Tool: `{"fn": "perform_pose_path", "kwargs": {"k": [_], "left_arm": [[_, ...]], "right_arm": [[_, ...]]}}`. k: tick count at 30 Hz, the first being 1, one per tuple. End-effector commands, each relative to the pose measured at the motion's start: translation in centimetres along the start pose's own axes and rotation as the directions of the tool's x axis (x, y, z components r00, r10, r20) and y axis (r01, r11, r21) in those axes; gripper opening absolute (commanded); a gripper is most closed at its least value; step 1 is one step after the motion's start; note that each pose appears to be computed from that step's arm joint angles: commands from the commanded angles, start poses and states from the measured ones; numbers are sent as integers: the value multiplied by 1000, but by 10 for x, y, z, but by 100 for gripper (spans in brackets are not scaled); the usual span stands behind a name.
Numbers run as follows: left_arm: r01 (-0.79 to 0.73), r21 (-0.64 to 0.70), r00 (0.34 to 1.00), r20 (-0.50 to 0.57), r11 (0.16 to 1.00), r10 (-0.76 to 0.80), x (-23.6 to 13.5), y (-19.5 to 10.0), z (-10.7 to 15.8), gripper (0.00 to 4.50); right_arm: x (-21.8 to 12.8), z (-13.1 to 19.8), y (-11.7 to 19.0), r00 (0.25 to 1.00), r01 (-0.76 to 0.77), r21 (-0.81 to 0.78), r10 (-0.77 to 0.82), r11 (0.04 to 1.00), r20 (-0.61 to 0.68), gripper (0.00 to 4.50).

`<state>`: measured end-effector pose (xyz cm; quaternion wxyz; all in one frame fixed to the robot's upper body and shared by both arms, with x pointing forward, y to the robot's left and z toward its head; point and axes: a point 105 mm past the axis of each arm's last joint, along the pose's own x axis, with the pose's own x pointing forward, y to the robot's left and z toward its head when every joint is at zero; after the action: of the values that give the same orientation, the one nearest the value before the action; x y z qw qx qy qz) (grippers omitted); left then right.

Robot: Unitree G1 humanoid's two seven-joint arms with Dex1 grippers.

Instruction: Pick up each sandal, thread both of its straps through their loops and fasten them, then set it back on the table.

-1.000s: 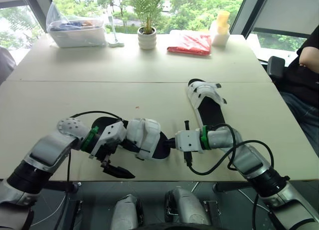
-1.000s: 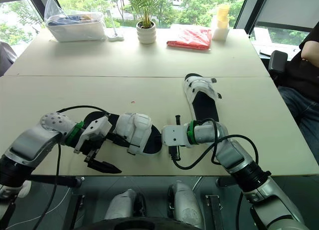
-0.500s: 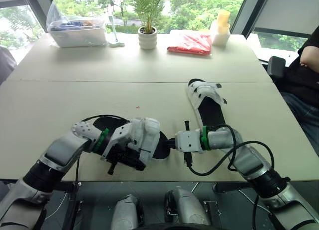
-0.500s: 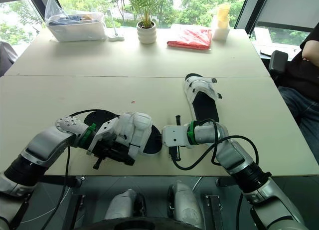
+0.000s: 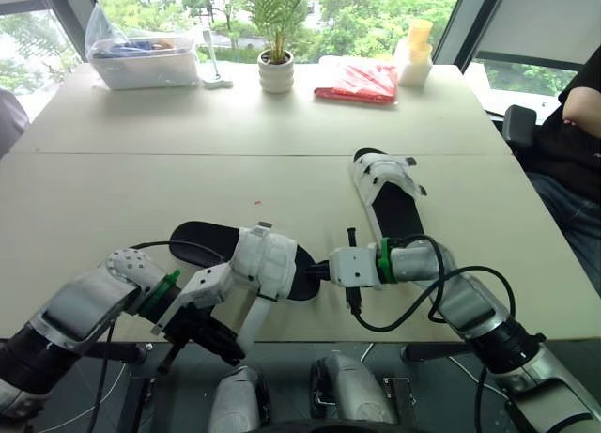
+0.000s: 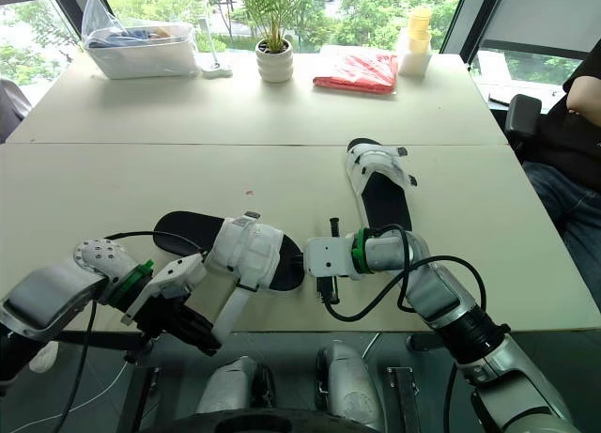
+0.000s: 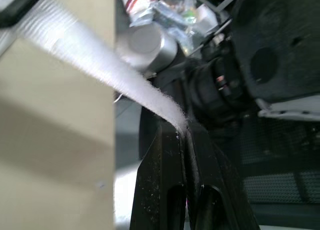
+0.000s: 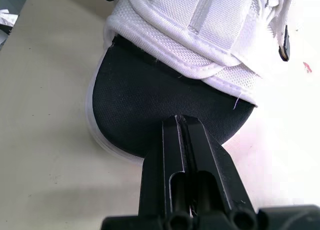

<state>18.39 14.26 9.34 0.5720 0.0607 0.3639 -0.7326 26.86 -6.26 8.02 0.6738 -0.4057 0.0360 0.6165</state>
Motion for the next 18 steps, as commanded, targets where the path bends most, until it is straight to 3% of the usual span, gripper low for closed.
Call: {"fn": "perform_pose_path", "kwargs": {"k": [1, 5, 8, 14, 18], "left_arm": [[82, -57, 993, 93, 995, -77, -3, -12, 23, 3], [48, -129, 980, 195, 990, -22, -10, 2, 50, 3], [49, -237, 940, 339, 970, 35, -24, 21, 85, 3], [75, -363, 864, 488, 929, 121, -40, 42, 123, 3], [110, -431, 817, 552, 896, 165, -54, 54, 137, 130]], "right_arm": [[11, -35, 33, 986, -111, 121, 124, 986, -109, 0], [11, -35, 33, 985, -115, 118, 129, 986, -112, 0], [11, -37, 34, 983, -124, 111, 137, 986, -120, 0], [12, -37, 34, 983, -122, 109, 135, 986, -120, 0], [12, -38, 34, 984, -118, 110, 131, 987, -120, 0]]}}
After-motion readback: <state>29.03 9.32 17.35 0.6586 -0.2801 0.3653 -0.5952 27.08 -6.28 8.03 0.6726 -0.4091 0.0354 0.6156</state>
